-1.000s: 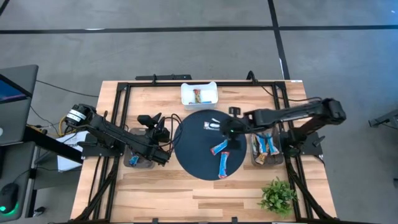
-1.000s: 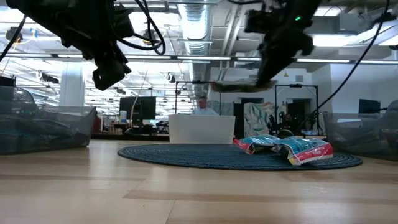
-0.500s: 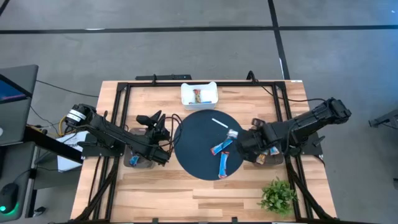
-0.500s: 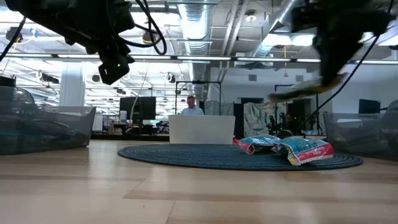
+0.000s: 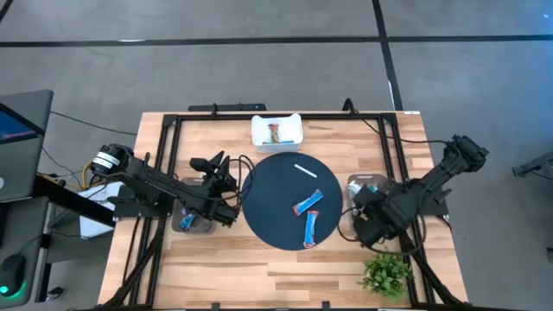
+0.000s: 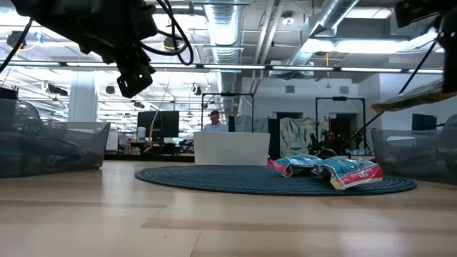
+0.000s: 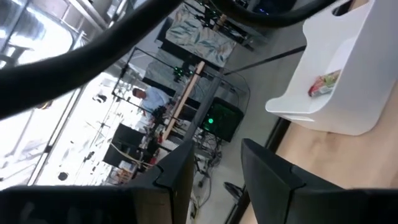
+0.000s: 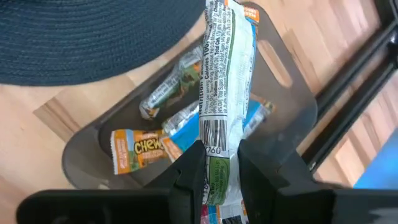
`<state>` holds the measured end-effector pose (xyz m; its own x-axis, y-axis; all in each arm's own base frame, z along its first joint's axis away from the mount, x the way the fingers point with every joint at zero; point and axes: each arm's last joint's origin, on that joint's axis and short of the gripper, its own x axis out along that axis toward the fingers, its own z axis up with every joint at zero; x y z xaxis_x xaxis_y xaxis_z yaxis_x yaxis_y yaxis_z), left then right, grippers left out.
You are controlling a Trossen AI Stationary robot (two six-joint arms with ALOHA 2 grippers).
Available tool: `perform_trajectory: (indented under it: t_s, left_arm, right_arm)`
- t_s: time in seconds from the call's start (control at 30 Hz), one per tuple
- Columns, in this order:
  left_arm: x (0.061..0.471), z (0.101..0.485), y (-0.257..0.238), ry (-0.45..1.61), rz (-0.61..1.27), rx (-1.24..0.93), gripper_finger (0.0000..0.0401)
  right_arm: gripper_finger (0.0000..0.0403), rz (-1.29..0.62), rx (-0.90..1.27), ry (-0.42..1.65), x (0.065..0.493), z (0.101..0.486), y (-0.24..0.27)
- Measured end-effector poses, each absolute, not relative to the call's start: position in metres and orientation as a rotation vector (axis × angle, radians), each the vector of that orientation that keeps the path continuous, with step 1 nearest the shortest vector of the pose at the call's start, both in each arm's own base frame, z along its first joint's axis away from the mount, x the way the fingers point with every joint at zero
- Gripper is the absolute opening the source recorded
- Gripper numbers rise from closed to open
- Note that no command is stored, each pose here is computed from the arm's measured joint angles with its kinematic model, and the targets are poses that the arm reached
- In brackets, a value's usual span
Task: Pick and place Granola Bars by type
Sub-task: Put the orange granola bar into the right black bin
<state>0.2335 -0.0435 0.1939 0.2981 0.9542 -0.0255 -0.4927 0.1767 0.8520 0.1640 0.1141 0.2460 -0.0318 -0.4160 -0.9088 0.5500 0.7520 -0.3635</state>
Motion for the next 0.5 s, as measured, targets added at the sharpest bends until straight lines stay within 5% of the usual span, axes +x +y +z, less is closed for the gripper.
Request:
perform_trajectory:
  t_s: [0.5]
  left_arm:
    - [0.236,0.193,-0.044,0.668,1.133,0.840,0.0128]
  right_arm:
    - [0.0096,-0.894,0.183,1.334,0.150,0.246,0.127]
